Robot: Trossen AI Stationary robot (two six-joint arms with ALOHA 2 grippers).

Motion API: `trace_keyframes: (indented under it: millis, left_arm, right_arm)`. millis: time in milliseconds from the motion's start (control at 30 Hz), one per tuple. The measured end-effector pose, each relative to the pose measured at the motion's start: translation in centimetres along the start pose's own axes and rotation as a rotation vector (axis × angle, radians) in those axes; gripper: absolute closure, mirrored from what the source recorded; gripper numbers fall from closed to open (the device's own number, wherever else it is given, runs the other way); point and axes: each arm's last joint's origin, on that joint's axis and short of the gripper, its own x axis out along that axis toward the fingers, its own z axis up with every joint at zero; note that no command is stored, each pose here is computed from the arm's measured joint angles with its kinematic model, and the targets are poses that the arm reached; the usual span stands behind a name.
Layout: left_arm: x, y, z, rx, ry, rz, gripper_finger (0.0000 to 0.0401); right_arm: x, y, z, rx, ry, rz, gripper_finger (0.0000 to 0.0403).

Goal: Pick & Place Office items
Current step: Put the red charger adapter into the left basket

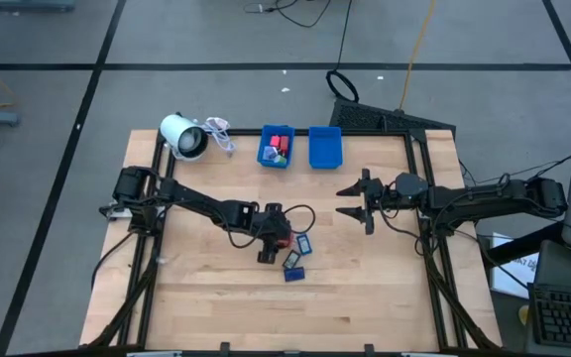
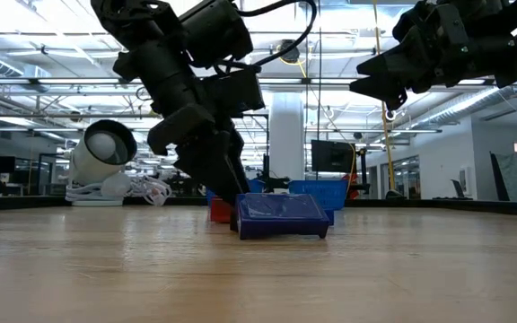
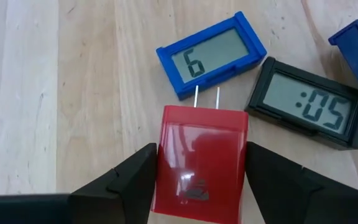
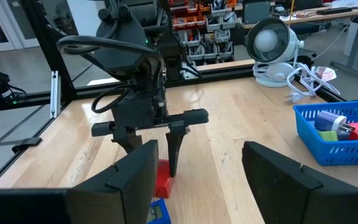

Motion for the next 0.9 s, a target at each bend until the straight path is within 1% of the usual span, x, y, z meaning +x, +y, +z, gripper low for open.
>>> trace_keyframes:
  millis: [133,267,400,500,633,900]
  left_arm:
    - [0.2,0.0,-0.1,0.001,0.007,0.0,0.0164]
    - [1.7,-0.2,-0.8,-0.062,0.033,-0.011,0.0152]
    - [2.9,-0.4,-1.3,-0.073,0.047,-0.009,0.0141]
    - [3.1,-0.4,-1.4,-0.087,0.05,-0.01,0.0138]
    - [2.8,-0.3,-1.0,-0.109,0.021,-0.007,0.0147]
    - [2.3,-0.3,-0.6,-0.114,-0.01,0.0,0.0187]
  right_arm:
    - [0.0,0.0,0.0,0.0,0.0,0.0,0.0181]
    - [0.0,0.0,0.0,0.0,-0.001,0.0,0.0181]
    - [0.0,0.0,0.0,0.0,-0.001,0.003,0.0181]
    - [0.0,0.0,0.0,0.0,-0.001,0.003,0.0181]
    - [0.0,0.0,0.0,0.0,-0.002,0.003,0.0181]
    - [0.0,0.0,0.1,0.0,-0.002,0.003,0.0181]
